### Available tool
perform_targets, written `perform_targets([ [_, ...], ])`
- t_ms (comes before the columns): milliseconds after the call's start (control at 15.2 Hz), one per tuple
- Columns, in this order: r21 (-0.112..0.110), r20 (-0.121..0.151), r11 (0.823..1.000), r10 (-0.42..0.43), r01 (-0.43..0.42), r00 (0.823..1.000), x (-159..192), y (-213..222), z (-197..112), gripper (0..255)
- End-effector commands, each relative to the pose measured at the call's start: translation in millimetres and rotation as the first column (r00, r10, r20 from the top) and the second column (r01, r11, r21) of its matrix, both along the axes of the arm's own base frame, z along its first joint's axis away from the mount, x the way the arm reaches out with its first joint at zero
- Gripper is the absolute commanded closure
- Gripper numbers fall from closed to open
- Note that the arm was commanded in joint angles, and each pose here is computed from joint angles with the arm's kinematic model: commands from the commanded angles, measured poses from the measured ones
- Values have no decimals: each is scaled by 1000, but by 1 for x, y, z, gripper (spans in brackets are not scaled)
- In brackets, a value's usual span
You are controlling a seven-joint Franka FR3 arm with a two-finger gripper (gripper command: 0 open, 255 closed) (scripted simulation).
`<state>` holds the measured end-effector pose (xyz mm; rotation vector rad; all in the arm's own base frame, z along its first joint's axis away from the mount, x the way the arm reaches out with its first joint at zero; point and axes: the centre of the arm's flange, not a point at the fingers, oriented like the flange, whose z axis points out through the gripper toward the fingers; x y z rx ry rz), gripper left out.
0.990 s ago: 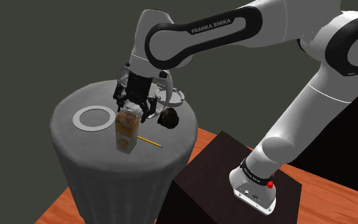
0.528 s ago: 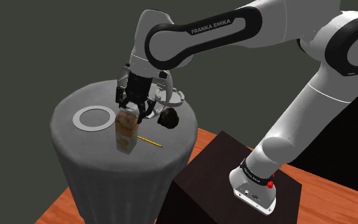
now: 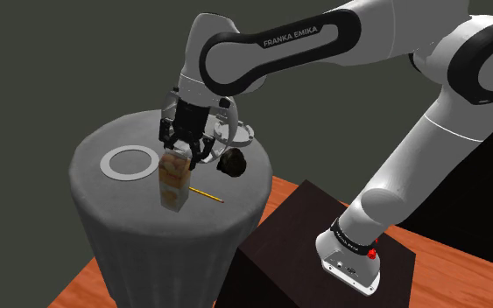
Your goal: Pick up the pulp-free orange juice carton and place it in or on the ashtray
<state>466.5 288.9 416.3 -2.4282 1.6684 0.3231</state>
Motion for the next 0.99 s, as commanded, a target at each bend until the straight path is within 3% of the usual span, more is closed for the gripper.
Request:
perform_targets([
  [0,0,-1,1000,0,0,1000,0,0,0,255],
  [924,0,-1,1000,0,0,1000,0,0,73,255],
])
